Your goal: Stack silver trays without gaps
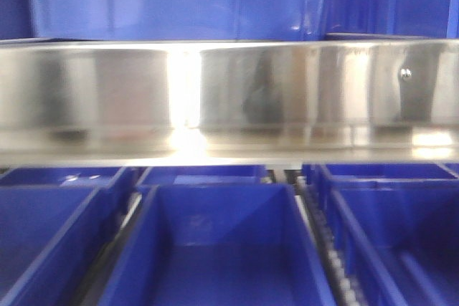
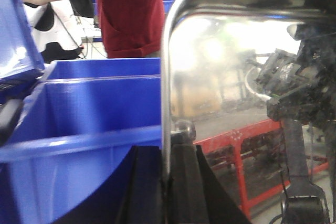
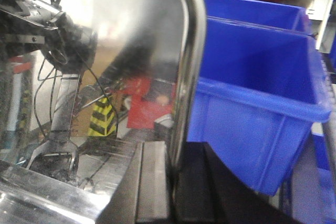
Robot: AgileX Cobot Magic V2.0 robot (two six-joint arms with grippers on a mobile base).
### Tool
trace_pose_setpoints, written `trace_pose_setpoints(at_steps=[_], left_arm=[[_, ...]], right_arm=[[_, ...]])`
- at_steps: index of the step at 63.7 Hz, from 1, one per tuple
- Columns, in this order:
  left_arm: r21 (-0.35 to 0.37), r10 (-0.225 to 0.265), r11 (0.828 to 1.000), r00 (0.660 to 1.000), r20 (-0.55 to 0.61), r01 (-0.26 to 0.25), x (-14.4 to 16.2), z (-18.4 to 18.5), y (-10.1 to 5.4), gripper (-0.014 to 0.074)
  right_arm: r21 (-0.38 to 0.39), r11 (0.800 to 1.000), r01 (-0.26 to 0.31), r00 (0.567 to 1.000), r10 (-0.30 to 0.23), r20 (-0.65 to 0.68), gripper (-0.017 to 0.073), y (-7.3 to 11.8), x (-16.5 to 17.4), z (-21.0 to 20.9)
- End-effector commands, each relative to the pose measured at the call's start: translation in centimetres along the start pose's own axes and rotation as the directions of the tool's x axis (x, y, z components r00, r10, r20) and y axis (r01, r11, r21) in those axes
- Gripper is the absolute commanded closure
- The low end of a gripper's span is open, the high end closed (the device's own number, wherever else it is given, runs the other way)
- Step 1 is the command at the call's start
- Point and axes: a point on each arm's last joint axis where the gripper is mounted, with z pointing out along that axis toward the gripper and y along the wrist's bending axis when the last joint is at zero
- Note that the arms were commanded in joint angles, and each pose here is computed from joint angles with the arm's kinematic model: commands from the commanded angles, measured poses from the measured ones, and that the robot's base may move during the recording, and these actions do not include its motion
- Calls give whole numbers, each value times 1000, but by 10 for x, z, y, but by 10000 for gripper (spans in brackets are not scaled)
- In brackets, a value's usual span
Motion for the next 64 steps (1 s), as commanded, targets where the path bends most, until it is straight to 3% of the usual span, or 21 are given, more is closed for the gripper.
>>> trace_pose_setpoints(at_steps=[1, 64], left_arm=[[57, 2, 998, 996, 87, -7, -10, -1, -8, 603], [57, 2, 998, 996, 87, -7, -10, -1, -8, 603]], right_arm=[[-445, 886, 133, 934, 38, 354, 617, 46, -29, -16], [-445, 886, 133, 934, 38, 354, 617, 46, -29, -16]])
